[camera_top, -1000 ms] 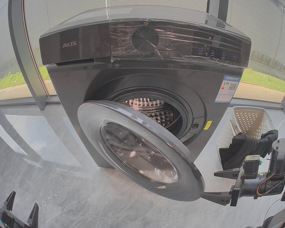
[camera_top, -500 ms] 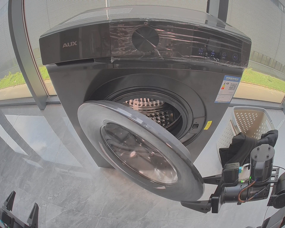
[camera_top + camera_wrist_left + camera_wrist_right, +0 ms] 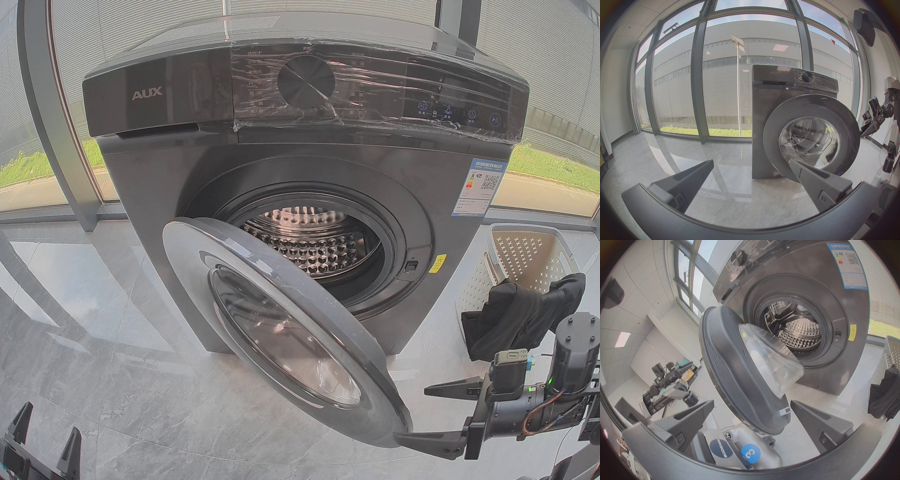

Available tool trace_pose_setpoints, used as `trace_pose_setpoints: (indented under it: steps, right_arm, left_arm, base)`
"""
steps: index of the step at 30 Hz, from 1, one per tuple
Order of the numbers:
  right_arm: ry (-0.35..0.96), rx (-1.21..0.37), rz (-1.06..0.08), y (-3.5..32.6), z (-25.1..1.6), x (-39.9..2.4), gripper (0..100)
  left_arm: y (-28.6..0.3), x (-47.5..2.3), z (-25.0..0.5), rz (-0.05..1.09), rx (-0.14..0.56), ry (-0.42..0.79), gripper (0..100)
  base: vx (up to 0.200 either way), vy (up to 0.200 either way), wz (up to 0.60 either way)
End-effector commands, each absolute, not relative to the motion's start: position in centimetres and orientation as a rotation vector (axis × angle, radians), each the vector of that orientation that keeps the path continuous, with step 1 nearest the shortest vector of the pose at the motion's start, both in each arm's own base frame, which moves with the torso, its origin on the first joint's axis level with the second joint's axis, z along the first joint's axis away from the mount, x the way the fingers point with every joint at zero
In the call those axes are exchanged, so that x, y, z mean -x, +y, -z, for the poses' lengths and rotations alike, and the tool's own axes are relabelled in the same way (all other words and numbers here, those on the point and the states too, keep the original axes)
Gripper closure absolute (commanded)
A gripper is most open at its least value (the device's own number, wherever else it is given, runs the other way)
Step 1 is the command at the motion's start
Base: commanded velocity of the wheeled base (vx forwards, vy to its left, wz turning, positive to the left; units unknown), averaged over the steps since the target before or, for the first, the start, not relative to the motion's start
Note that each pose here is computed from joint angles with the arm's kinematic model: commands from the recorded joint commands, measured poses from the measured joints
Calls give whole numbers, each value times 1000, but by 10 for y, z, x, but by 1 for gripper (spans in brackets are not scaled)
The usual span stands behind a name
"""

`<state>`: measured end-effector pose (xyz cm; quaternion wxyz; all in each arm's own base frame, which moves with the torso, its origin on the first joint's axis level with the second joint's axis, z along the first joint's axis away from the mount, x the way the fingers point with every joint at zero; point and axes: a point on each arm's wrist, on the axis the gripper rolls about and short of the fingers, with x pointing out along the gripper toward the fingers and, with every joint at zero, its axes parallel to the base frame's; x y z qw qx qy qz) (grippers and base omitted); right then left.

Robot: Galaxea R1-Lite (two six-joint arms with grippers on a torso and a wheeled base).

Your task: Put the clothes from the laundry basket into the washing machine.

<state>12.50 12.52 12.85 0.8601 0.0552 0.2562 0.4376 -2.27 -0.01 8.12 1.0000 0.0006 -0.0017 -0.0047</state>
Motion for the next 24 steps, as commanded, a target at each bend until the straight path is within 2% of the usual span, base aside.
trace_pose_setpoints:
  steps: [1, 3, 5, 9, 15, 24]
  right_arm:
    - [413, -180, -845, 106, -153, -128, 0]
    - [402, -190, -805, 101, -154, -133, 0]
    - [402, -197, -715, 94, -153, -147, 0]
    - [495, -156, -592, 96, -130, -169, 0]
    - [632, -80, -575, 102, -99, -179, 0]
    - [715, -24, -658, 116, -83, -162, 0]
  left_arm:
    - [0, 23, -76, 9, -3, -6, 0]
    - [0, 23, -76, 9, -3, -5, 0]
    - [0, 23, -76, 9, -3, -6, 0]
    - [0, 23, -76, 9, -3, -6, 0]
    - [0, 23, -76, 9, -3, -6, 0]
    - [0, 23, -76, 9, -3, -6, 0]
  base:
    - [0, 0, 0]
    - [0, 0, 0]
    - [0, 0, 0]
    - [0, 0, 0]
    - [0, 0, 0]
    - [0, 0, 0]
